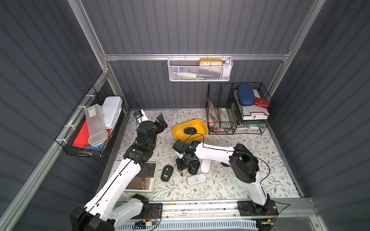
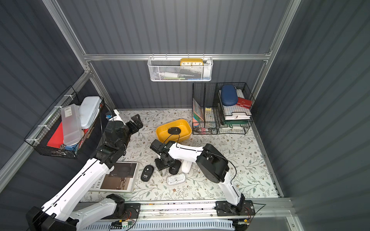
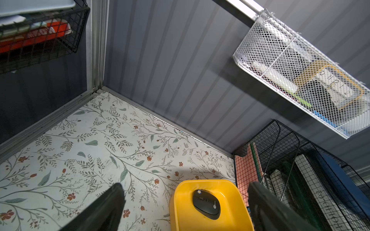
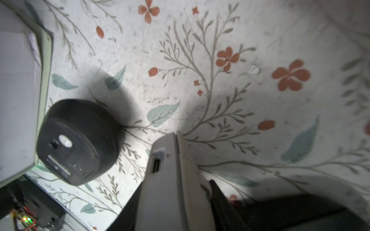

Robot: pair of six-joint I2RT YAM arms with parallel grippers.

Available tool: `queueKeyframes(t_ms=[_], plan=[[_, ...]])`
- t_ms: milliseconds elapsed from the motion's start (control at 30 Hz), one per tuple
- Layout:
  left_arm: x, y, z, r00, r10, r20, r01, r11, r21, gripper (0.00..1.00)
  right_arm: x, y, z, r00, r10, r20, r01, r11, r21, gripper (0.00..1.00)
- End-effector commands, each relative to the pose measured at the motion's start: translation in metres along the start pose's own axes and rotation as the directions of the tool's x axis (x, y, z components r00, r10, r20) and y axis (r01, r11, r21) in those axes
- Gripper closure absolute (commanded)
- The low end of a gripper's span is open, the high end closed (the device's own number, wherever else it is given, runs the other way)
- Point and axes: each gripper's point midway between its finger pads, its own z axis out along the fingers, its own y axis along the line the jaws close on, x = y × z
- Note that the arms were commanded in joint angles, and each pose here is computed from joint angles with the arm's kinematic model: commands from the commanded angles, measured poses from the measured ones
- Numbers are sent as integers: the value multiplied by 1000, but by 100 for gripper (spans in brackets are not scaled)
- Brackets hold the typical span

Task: Put the mouse in the storage box
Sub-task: Pick up the mouse from the center of the board.

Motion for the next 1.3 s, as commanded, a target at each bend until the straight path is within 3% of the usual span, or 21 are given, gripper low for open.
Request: queueKeyframes(t_ms=[0,167,333,433,667,833,1033,1133,1267], plan=[[-2,-2,1,1000,-9,2,9,1000,13,1,-21,-3,-30,992,49,113,-46,999,-23,64],[4,-9,2,1000,-10,-26,11,998,54,1,-43,-29,-64,947,233,222,-215,971,-103,70],[24,-26,8,996,28,-84,-14,987,159,1,-61,-80,-102,804,531,267,-469,843,-263,73],[45,-47,16,987,39,-157,4,964,267,1,-73,-93,-128,758,565,328,-462,818,-342,74],[102,-85,39,917,88,-389,90,905,416,1,-71,-111,-167,775,361,519,-310,933,-186,75],[119,-93,44,855,87,-511,143,908,394,1,-60,-119,-197,725,67,685,-119,992,29,75],[115,-113,32,811,103,-575,205,872,445,1,-55,-120,-208,615,-213,759,11,965,262,76],[118,-119,29,789,132,-600,212,858,467,1,-57,-118,-208,589,-283,757,53,948,314,78],[127,-120,28,765,164,-623,209,851,481,1,-63,-110,-208,510,-339,791,105,937,334,82]])
